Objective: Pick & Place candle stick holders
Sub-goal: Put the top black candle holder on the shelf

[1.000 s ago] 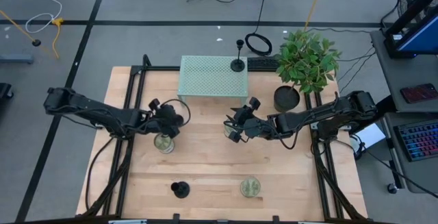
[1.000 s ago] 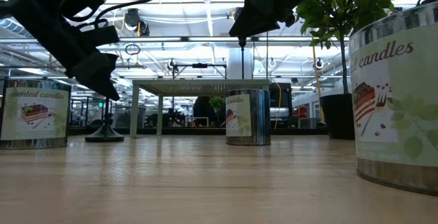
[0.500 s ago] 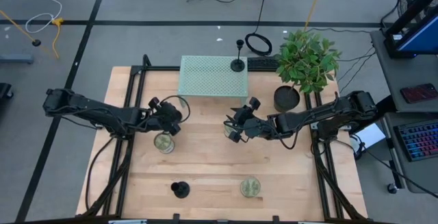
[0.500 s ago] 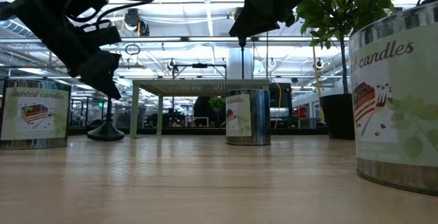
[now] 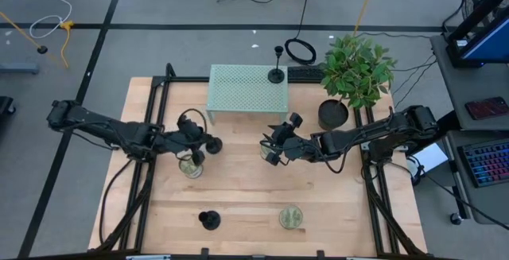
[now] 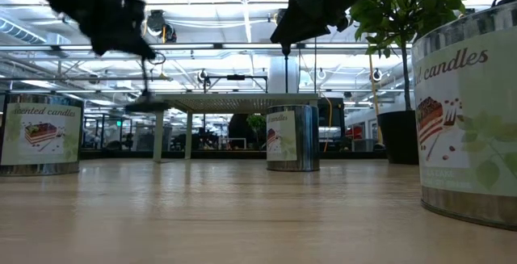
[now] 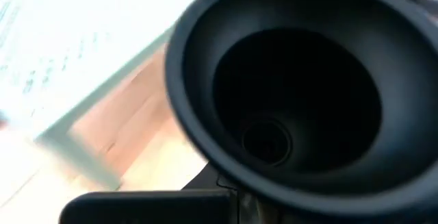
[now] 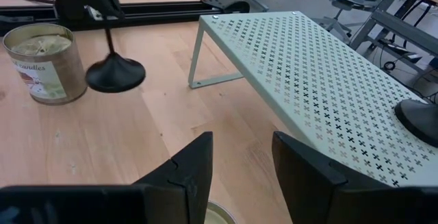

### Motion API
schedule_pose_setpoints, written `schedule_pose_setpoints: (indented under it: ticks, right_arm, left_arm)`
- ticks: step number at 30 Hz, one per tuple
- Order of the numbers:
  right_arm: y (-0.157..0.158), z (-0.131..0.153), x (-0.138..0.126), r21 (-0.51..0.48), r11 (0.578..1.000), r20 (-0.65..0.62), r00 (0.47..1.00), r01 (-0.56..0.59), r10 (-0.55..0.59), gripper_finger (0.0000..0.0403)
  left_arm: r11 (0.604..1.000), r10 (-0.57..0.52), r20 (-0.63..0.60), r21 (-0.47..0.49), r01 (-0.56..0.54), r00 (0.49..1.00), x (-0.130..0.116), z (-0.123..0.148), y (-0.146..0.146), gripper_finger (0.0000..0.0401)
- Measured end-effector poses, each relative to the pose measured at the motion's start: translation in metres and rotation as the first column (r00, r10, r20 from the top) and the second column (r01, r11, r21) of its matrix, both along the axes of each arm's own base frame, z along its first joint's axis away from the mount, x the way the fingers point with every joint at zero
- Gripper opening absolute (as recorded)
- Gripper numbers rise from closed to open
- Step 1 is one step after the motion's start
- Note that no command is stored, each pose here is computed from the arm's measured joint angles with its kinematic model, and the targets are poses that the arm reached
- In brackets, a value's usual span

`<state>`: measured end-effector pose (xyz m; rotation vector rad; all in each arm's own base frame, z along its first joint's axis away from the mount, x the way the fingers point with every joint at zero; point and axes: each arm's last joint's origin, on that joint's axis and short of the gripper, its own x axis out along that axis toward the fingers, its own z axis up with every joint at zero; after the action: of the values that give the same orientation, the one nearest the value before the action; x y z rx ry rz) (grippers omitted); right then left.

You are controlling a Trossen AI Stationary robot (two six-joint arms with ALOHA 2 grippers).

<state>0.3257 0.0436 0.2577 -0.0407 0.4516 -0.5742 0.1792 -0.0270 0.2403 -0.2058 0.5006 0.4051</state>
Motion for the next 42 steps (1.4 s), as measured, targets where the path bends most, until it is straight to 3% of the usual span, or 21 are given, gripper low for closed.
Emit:
schedule_pose_setpoints:
  ticks: [6,13,18,21,26,32,39,42]
  right_arm:
    - [0.0,0.0,0.0,0.007,1.0,0.003,1.0,0.001,-0.001,0.0146]
    - [0.006,-0.007,-0.001,0.184,0.973,-0.031,0.989,-0.137,0.145,0.0145]
    - [0.009,-0.009,-0.002,0.28,0.939,-0.035,0.975,-0.2,0.218,0.0145]
    - [0.01,-0.01,-0.002,0.281,0.939,-0.041,0.974,-0.201,0.221,0.0145]
    - [0.01,-0.009,-0.002,0.28,0.939,-0.038,0.975,-0.2,0.219,0.0145]
    - [0.01,-0.012,-0.001,0.278,0.94,-0.047,0.974,-0.199,0.22,0.0145]
    - [0.01,-0.012,-0.001,0.277,0.94,-0.047,0.974,-0.2,0.221,0.0145]
    - [0.01,-0.013,-0.001,0.276,0.94,-0.05,0.974,-0.199,0.221,0.0145]
  left_arm:
    - [0.99,-0.102,0.123,0.109,0.089,0.987,0.017,0.034,-0.005,0.0013]
    - [0.969,-0.117,0.148,0.233,0.081,0.982,0.041,0.075,0.012,0.0013]
    - [0.961,-0.198,0.133,0.224,0.165,0.971,0.067,0.098,0.039,0.0013]
    - [0.966,-0.161,0.103,0.221,0.136,0.982,0.082,0.106,0.063,0.0014]
    - [0.971,-0.063,0.03,0.234,0.055,0.998,0.099,0.113,0.108,0.0014]
    - [0.985,-0.052,-0.019,0.164,0.054,0.998,0.115,0.106,0.165,0.0015]
    - [0.993,0.028,-0.06,0.12,-0.02,0.998,0.114,0.096,0.222,0.0016]
    - [0.99,0.002,-0.077,0.139,0.009,0.997,0.111,0.091,0.237,0.0016]
